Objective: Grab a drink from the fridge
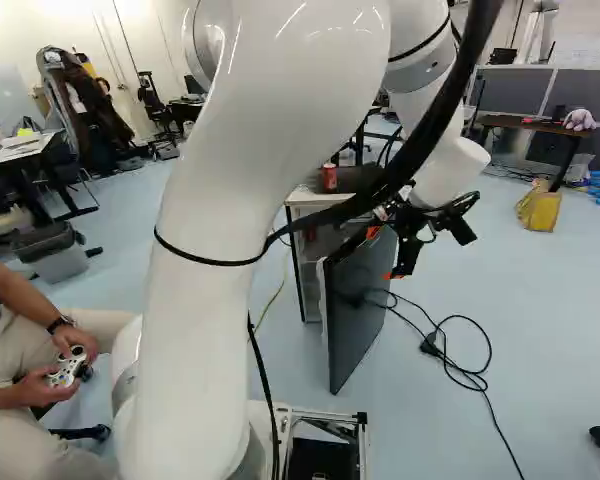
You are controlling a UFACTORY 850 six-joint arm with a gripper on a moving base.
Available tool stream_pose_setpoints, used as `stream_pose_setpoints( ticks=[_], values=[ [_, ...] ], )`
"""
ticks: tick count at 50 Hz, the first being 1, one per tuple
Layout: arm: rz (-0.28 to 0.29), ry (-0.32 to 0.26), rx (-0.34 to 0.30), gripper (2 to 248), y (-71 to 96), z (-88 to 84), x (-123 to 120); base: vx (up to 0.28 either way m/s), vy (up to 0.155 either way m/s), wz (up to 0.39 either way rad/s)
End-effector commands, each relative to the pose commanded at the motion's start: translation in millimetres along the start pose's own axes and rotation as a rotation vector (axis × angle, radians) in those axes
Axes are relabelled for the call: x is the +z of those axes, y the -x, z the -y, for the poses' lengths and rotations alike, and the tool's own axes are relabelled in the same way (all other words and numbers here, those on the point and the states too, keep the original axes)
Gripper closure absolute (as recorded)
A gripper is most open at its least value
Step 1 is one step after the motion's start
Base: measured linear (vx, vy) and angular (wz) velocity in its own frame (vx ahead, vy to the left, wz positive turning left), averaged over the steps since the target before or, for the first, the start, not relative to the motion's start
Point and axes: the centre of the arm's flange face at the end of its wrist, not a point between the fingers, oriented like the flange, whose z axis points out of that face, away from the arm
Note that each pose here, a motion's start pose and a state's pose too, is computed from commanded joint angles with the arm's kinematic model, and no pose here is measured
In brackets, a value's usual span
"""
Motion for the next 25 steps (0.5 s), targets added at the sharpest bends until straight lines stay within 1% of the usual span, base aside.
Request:
stream_pose_setpoints(
  ticks=[25],
  values=[
    [0.024, 0.018, -0.046, 3, 20.1, 21.0, 13.8, 0.000, 0.000, 0.000]
  ],
)
